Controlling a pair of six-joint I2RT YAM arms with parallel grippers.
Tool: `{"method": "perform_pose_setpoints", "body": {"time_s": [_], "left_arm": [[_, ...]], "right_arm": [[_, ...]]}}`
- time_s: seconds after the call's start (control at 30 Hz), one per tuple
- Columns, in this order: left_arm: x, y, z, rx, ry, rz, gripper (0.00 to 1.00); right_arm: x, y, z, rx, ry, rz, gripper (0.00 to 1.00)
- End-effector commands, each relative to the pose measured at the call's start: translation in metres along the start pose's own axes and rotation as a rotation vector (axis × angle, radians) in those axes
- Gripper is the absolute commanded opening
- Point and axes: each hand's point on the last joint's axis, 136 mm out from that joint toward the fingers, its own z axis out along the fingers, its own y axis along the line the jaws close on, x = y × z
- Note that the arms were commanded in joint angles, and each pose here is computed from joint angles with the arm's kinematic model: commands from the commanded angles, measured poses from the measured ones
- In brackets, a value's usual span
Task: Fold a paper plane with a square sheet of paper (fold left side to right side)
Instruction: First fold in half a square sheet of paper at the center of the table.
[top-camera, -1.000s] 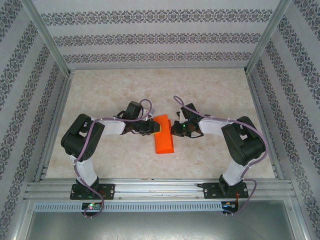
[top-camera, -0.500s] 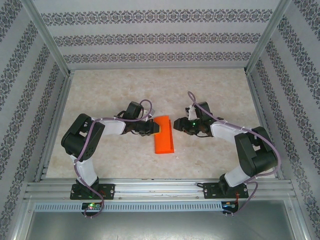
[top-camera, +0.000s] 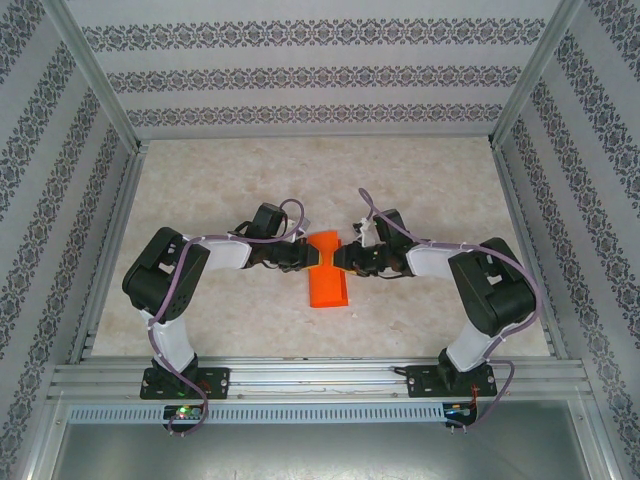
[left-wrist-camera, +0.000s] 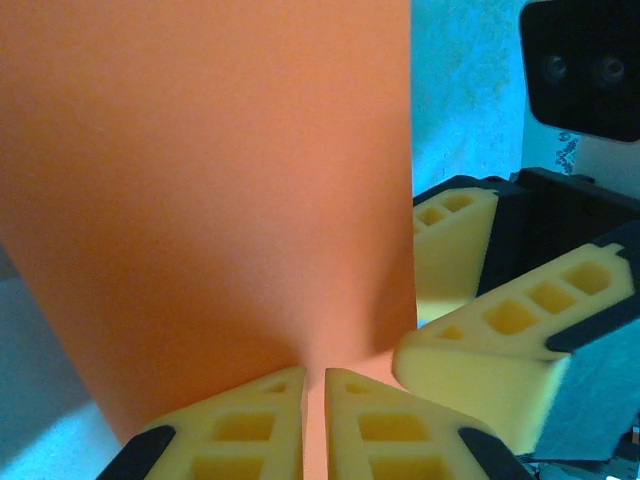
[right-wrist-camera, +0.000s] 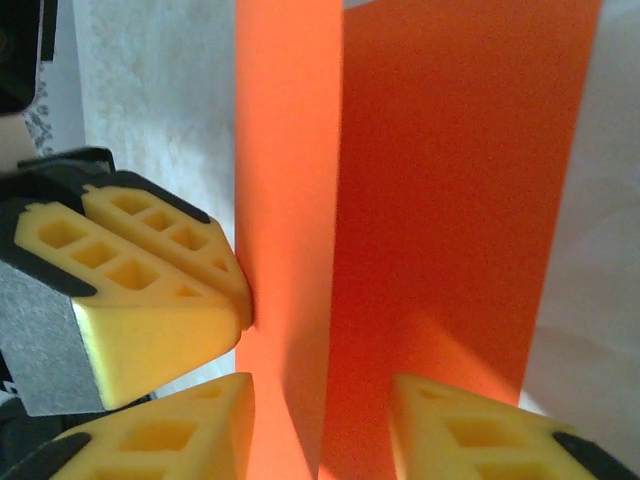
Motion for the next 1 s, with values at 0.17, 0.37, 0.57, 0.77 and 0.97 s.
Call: {"method": "perform_pose_setpoints", "body": {"time_s": [0.17,0.37,0.57,0.77,0.97], "left_arm": [[-0.005,-0.018,-0.007,-0.001,-0.034,0.05,0.25],[-0.005,-0.018,-0.026,-0.093,-0.081,0.09,0.44],[0.003,0.001,-0.037,-0.221,-0.078,0.089,0.56],[0.009,0.01,-0.024,-0.232,-0.03,0.067,0.59],[0.007,0.014,-0.009,-0.245,-0.005,0.046,0.59]], "right_arm": [[-0.011,0.003,0.003,0.004,-0.02,-0.013,0.02],[-0.016,-0.008,0.005,0.075,-0.033,-0.007,0.0],[-0.015,-0.018,0.008,0.13,-0.026,-0.004,0.0],[-0.011,-0.021,0.011,0.149,-0.014,0.0,0.0],[-0.006,-0.022,0.012,0.157,-0.003,0.002,0.0]]}}
